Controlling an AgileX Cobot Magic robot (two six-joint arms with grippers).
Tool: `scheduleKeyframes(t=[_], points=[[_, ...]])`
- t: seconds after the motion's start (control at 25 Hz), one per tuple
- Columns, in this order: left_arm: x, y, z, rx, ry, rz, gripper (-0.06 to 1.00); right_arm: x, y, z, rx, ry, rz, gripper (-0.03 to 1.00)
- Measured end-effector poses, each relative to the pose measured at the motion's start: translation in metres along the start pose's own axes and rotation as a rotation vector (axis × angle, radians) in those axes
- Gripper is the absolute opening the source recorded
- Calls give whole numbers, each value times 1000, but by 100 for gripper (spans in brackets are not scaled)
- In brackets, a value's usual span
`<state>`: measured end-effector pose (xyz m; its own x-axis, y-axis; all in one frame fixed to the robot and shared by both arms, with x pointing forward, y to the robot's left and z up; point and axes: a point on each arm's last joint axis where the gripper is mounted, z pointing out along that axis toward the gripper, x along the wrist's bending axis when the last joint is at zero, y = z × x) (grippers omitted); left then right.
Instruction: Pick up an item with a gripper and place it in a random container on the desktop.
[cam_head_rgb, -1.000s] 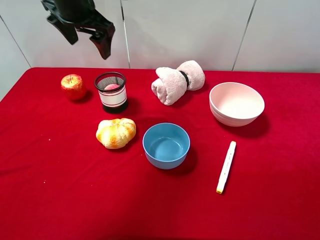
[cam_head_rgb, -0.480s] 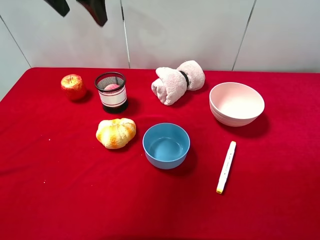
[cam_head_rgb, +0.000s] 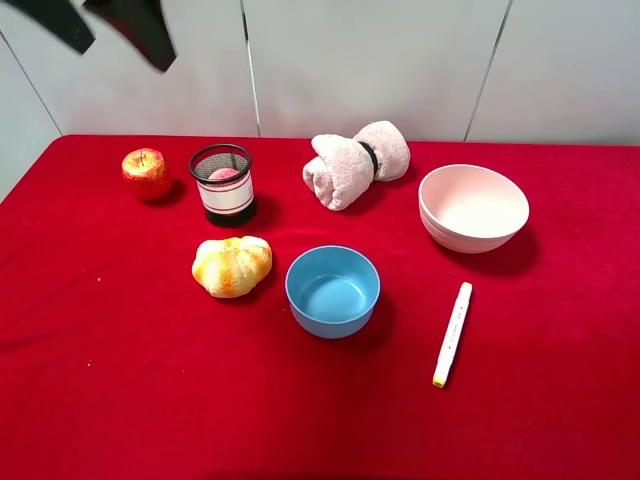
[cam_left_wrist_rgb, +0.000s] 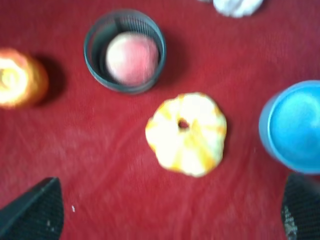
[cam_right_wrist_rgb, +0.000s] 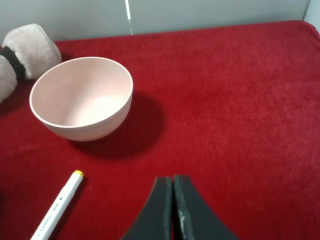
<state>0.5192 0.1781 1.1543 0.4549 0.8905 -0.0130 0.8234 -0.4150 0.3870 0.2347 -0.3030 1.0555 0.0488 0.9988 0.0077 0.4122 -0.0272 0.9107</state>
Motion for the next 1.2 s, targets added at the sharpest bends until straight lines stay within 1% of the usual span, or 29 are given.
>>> scheduleKeyframes(t=[0.24,0.48,0.76,0.8,0.92,1.0,1.2], points=[[-3,-49,-9,39,-2,-22,85,0,0,0,0,0,0,-3],[-6,-89,-20,35,-1,-48,85,0,0,0,0,0,0,-3],[-10,-137,-38,-22,1,-68,86,0,0,0,0,0,0,-3],[-10,-145,-41,-34,1,-68,87,0,0,0,0,0,0,-3],[-12,-169,-48,-72,-4,-68,95,0,0,0,0,0,0,-3],[-13,-184,-52,-102,-4,-66,98,0,0,0,0,0,0,-3],[-17,-227,-55,-177,-9,-70,99,0,0,0,0,0,0,-3]])
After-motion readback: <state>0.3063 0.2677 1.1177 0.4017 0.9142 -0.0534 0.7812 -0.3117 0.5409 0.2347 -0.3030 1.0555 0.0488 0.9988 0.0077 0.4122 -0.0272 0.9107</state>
